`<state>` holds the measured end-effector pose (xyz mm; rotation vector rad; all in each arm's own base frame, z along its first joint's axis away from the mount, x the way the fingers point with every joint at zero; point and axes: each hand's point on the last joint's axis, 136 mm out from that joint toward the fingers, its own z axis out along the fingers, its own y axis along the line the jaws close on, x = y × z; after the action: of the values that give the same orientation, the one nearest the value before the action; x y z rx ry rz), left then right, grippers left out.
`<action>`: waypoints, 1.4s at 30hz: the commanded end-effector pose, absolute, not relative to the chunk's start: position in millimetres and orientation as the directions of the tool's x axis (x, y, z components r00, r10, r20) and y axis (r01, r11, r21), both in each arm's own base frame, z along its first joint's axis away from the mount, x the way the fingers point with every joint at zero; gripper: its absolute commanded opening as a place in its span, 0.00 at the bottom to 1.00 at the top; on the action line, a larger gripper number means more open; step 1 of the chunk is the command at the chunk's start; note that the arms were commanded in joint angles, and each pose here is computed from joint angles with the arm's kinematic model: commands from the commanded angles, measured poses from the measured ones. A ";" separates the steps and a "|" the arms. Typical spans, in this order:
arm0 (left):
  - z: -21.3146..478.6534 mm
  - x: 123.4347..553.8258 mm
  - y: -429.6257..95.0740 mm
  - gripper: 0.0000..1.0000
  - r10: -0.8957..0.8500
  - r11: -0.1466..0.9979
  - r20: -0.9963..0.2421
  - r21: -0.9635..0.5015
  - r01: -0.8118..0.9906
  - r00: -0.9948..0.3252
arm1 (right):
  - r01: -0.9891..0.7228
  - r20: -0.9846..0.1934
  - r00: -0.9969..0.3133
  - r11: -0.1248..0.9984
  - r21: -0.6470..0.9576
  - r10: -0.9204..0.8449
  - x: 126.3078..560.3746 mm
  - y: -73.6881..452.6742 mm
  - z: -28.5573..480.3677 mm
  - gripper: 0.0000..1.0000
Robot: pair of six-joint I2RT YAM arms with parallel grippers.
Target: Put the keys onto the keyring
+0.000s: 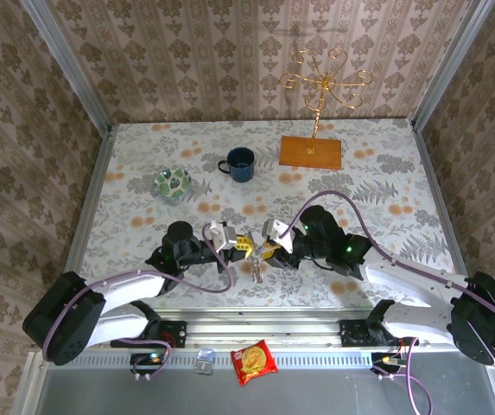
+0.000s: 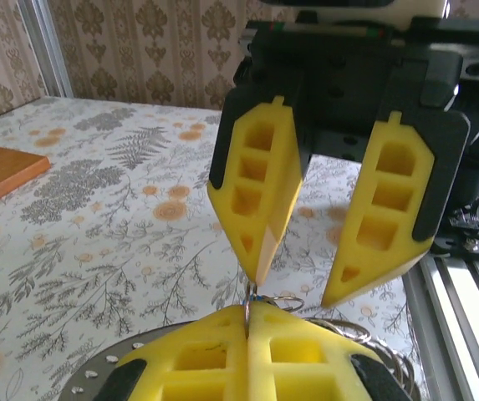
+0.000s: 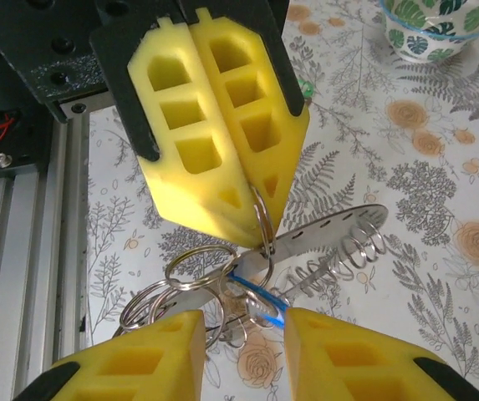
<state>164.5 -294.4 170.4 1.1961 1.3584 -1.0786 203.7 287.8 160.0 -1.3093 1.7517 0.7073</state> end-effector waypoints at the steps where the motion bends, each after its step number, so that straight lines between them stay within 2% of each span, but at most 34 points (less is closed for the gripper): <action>1: 185.6 163.9 -295.3 0.00 0.043 0.110 -0.999 -0.003 0.994 -0.007 | -0.940 -0.898 -0.099 0.337 -0.057 -0.429 213.5 293.9 174.7 0.30; 7: 184.3 161.3 -296.3 0.00 0.043 0.093 -0.999 0.017 0.996 0.013 | -0.966 -0.911 -0.047 0.250 -0.063 -0.409 198.5 293.2 189.6 0.29; 17: 184.9 156.0 -298.2 0.00 0.045 0.057 -0.997 0.070 0.996 0.067 | -0.973 -0.902 -0.034 0.218 -0.068 -0.431 206.3 299.2 197.6 0.26; 31: 183.8 150.9 -299.4 0.00 0.050 0.032 -0.994 0.098 0.995 0.096 | -0.985 -0.858 -0.041 0.165 -0.051 -0.512 206.5 301.3 179.1 0.16; 42: 183.8 148.7 -300.1 0.00 0.048 0.017 -0.993 0.105 0.994 0.104 | -0.987 -0.866 -0.047 0.157 -0.037 -0.497 205.4 297.2 181.8 0.19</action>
<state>157.0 -297.4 173.2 1.2417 1.2736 -1.0925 208.7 296.0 176.6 -1.4252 1.6821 0.7720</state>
